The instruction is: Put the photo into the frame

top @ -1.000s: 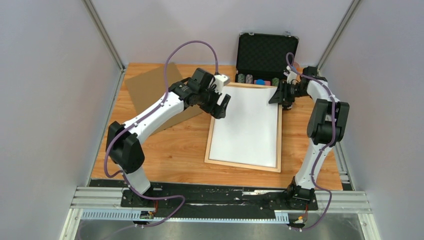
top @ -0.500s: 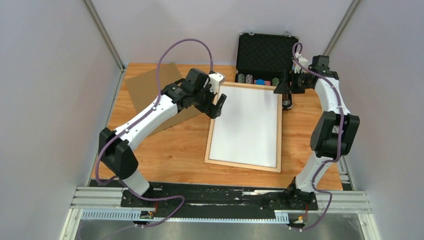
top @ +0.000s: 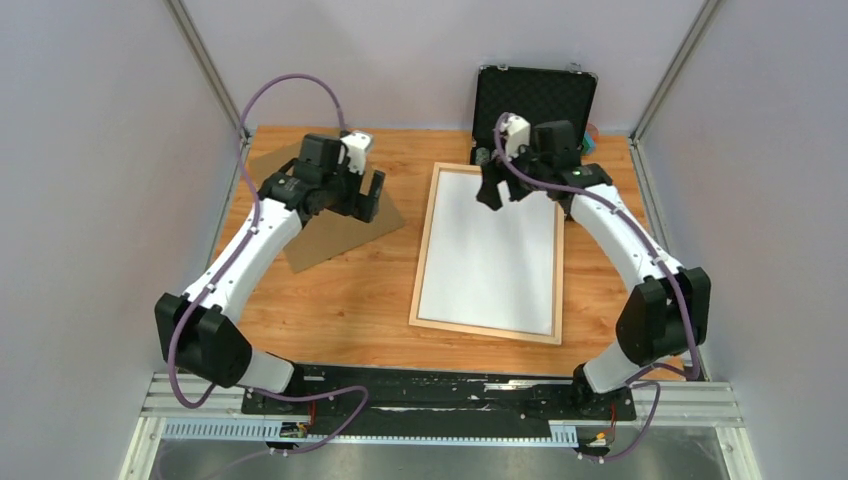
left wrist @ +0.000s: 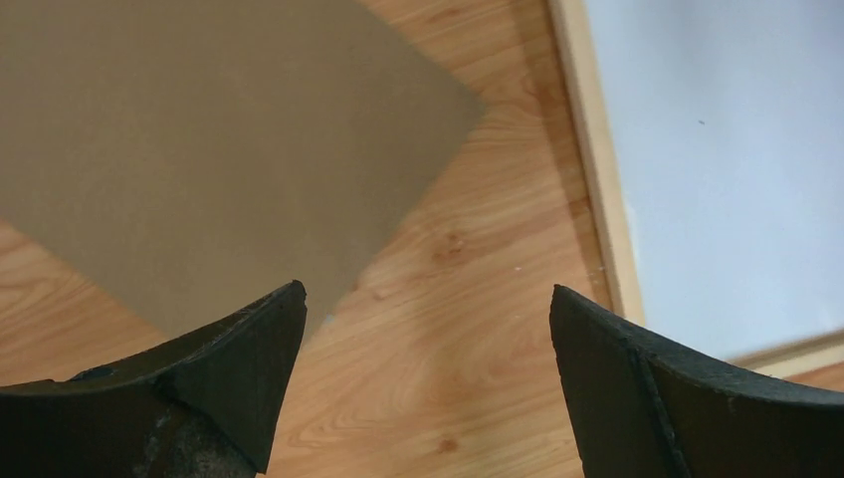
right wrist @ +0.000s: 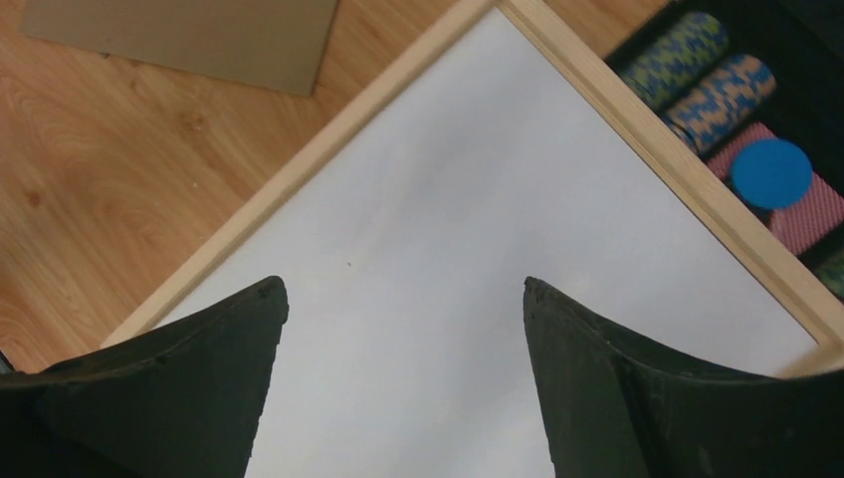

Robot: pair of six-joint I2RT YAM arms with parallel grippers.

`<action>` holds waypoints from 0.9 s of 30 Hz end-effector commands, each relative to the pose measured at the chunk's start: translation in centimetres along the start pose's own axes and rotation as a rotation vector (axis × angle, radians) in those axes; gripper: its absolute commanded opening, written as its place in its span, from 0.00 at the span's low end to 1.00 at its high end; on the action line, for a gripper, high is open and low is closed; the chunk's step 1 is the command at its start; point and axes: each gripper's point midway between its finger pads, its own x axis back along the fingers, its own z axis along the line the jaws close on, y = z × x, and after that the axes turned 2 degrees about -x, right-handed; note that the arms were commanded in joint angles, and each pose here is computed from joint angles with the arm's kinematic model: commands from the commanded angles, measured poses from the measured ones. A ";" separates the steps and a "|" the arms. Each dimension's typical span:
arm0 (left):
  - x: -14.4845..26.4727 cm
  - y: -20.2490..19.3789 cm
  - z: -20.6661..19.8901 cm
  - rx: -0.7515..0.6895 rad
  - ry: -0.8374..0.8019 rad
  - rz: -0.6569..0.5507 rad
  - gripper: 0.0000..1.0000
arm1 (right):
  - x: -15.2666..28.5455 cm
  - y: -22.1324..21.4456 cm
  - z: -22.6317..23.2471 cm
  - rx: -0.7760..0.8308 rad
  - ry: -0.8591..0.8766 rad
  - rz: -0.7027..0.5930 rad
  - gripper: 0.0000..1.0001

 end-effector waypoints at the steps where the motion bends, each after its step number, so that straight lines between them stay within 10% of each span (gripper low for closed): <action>1: 1.8 -0.9 4.4 0.101 0.072 -0.032 1.00 | -3.1 5.0 3.0 0.104 -0.022 -0.117 0.88; 18: -1.0 -10.3 21.8 0.586 0.339 0.094 1.00 | -24.1 7.2 7.5 0.062 0.110 -0.088 0.88; 27: -6.5 -15.7 24.5 0.806 0.282 0.234 1.00 | -30.4 4.2 7.7 0.027 0.162 -0.061 0.89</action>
